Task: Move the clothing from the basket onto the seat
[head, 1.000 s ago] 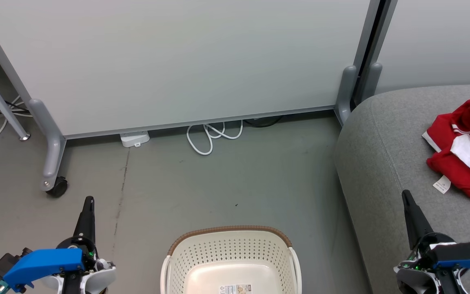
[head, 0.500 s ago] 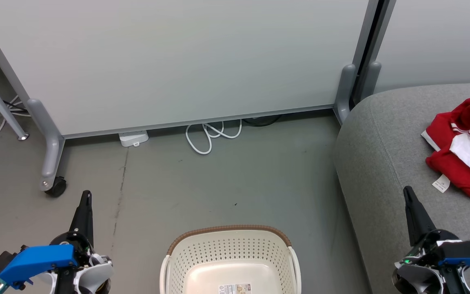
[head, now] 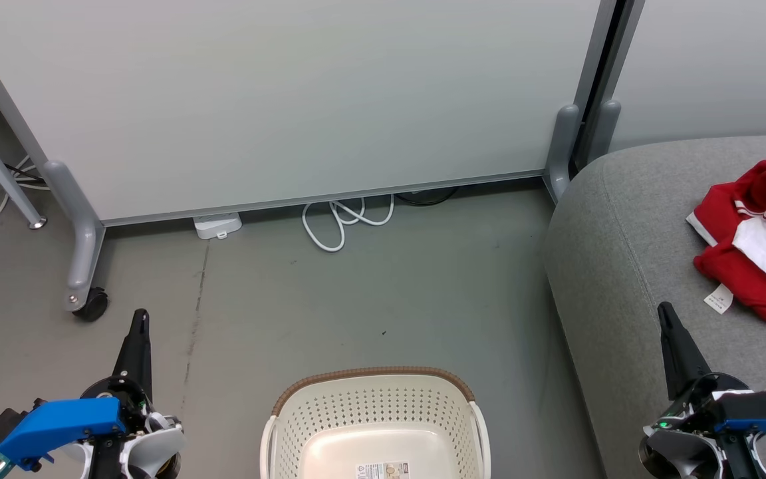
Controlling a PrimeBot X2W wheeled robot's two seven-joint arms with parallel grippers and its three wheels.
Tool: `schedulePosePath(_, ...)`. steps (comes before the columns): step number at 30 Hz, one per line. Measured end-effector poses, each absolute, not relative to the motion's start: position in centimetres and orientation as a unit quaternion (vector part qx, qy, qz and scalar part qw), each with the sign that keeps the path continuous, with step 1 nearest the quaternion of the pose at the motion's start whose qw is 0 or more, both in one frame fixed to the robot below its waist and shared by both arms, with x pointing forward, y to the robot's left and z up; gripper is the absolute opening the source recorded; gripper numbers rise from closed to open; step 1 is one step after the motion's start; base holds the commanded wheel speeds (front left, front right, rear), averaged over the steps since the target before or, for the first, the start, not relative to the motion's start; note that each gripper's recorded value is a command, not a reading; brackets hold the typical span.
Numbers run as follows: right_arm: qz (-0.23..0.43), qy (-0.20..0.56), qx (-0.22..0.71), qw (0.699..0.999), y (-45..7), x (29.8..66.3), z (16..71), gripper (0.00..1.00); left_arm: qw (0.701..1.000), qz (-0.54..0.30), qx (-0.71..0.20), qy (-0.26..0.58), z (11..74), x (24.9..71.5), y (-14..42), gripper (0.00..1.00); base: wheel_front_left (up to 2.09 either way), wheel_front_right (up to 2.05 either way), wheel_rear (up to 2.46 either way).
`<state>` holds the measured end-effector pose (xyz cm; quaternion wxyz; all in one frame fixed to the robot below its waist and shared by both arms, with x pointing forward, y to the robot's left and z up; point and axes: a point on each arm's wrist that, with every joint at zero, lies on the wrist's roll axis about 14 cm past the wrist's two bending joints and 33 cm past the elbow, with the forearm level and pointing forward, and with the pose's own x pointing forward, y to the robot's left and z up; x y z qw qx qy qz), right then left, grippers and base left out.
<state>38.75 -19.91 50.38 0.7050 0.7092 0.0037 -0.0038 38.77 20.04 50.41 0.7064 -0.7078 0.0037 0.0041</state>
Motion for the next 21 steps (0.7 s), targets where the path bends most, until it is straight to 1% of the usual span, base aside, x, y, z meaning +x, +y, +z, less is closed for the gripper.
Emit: schedulePosePath(21,-0.004,0.004,0.709,0.705,-19.91,38.75,50.38,0.00,0.706,0.004,-0.708,0.004,50.41,38.77,20.04,0.00,0.00,0.00,0.00)
